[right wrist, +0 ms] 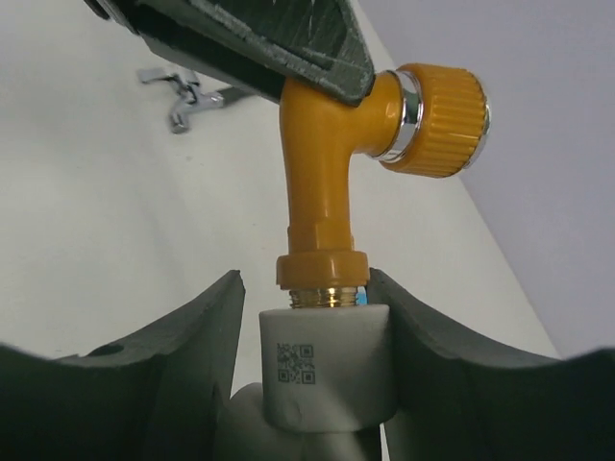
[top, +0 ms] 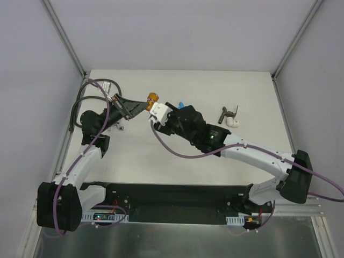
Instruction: Install the water faucets
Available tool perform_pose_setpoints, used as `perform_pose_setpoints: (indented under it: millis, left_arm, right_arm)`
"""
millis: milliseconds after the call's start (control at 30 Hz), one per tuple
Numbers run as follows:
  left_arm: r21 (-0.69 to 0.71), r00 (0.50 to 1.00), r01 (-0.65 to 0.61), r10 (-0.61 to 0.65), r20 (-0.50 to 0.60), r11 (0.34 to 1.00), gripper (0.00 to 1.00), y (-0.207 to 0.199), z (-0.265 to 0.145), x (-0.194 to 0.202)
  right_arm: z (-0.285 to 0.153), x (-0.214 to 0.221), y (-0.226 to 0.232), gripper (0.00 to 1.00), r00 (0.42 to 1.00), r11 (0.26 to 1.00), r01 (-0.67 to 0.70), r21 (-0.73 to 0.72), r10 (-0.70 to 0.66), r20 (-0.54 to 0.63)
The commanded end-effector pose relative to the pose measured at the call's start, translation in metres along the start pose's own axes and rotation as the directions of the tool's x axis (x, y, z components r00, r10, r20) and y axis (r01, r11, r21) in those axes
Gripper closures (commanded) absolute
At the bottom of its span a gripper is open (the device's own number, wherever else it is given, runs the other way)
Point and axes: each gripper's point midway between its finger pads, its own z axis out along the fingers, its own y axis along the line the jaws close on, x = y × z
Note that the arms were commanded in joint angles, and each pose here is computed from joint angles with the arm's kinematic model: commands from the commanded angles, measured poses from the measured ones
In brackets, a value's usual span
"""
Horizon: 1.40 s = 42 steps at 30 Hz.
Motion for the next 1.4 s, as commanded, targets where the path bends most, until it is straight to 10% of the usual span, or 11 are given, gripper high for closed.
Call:
perform_pose_setpoints:
  millis: [0, 400, 833, 1100, 1367]
  left_arm:
    - [0.173, 0.979, -0.205, 0.206, 0.010, 0.963, 1.00, -0.053, -0.001, -0.006]
    - [0.344, 0.944, -0.326, 0.321, 0.075, 0.880, 1.00, -0.094, -0.015, 0.000]
    - [0.281, 0.961, -0.275, 0.266, 0.071, 0.920, 1.00, -0.077, -0.009, -0.005]
    - [0.222, 0.972, -0.234, 0.222, 0.077, 0.947, 0.12, -0.061, -0.006, -0.009]
    - [0.082, 0.979, -0.182, 0.173, 0.107, 0.980, 0.01, -0.033, -0.006, -0.021]
  right_arm:
    - [-0.035, -0.050, 0.036, 0.98, 0.942, 0.859, -0.250, -0.447, 0.323, 0.094]
    - [-0.060, -0.099, 0.045, 0.98, 0.710, 0.325, -0.478, -0.816, 0.690, -0.141]
    - [-0.065, -0.086, 0.026, 0.98, 0.744, 0.490, -0.485, -0.725, 0.666, -0.047]
    - [-0.054, -0.043, 0.017, 0.98, 0.744, 0.569, -0.577, -0.586, 0.662, -0.091]
    - [-0.033, 0.066, 0.026, 0.98, 0.676, 0.603, -0.736, -0.309, 0.683, -0.278]
